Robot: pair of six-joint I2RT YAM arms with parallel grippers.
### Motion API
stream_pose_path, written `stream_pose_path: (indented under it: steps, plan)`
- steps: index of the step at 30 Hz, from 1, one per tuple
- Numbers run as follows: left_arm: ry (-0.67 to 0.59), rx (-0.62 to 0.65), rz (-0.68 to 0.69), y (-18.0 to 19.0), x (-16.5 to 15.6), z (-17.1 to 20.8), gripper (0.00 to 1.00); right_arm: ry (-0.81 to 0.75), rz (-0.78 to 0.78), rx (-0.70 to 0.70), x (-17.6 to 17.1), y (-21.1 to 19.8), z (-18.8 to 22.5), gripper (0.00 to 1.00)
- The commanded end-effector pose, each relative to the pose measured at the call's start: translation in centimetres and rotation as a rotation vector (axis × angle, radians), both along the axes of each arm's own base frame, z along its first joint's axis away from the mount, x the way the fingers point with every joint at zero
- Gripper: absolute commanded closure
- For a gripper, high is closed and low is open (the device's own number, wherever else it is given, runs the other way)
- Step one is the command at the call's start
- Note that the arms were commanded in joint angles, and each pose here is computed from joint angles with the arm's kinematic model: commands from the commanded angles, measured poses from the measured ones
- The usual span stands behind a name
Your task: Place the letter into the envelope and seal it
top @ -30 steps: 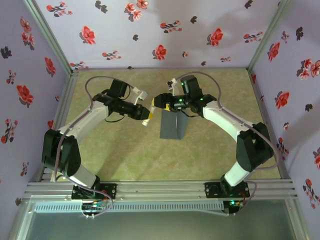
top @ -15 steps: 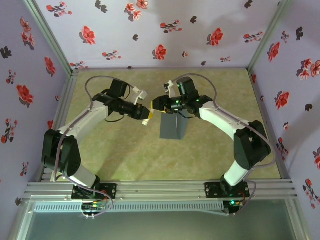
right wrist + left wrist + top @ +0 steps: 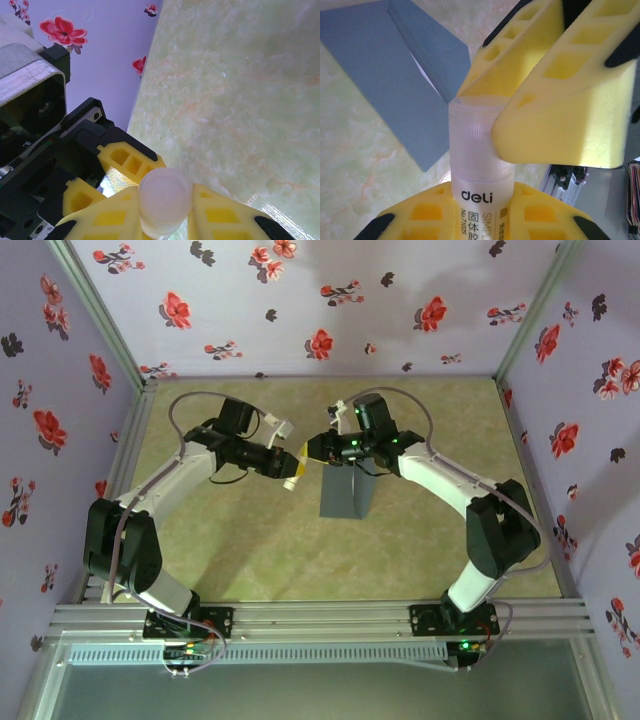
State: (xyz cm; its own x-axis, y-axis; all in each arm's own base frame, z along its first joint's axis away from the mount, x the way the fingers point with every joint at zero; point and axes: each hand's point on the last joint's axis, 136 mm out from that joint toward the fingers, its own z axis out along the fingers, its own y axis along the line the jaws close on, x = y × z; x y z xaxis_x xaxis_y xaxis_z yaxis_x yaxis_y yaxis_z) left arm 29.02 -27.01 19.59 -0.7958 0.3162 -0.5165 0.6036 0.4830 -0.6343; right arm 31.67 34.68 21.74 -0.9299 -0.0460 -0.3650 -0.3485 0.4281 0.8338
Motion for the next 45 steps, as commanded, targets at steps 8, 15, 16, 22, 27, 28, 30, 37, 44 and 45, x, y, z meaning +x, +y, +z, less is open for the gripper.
stream_pose_path:
  steps: [8,15,16,22,27,28,30,37,44,45]
  plan:
    - [-0.022,-0.016,-0.019,0.2,-0.6,0.7,1.0,0.008,-0.043,-0.009,1.7,-0.8,0.0,0.88]
    - [0.01,0.008,-0.038,0.5,-1.5,-0.5,1.0,0.005,-0.093,0.008,3.0,-2.1,0.6,0.89]
    - [0.013,0.01,-0.04,0.5,-1.6,-0.6,1.0,0.003,-0.099,0.008,3.1,-2.2,0.7,0.89]
    - [0.027,0.018,-0.046,0.5,-2.0,-0.9,1.0,0.003,-0.133,0.004,3.8,-3.2,0.7,0.89]
    - [0.027,0.017,-0.047,0.5,-2.0,-0.9,1.0,-0.002,-0.168,-0.008,4.3,-4.4,0.5,0.89]
    - [0.025,0.018,-0.046,0.5,-1.9,-0.9,1.0,-0.004,-0.183,-0.017,4.5,-4.9,0.3,0.89]
    - [0.022,0.017,-0.046,0.5,-1.9,-0.9,1.0,-0.015,-0.222,-0.057,4.8,-6.2,-0.1,0.88]
    - [0.012,0.017,-0.042,0.4,-1.4,-1.1,1.0,-0.079,-0.463,-0.454,5.0,-16.4,-4.8,0.85]
    - [0.009,0.009,-0.033,0.1,-0.6,-1.5,1.0,-0.102,-0.677,-0.728,4.4,-25.1,-9.5,0.81]
    - [0.008,0.007,-0.031,0.0,-0.5,-1.5,1.0,-0.098,-0.717,-0.765,4.5,-26.2,-10.1,0.81]
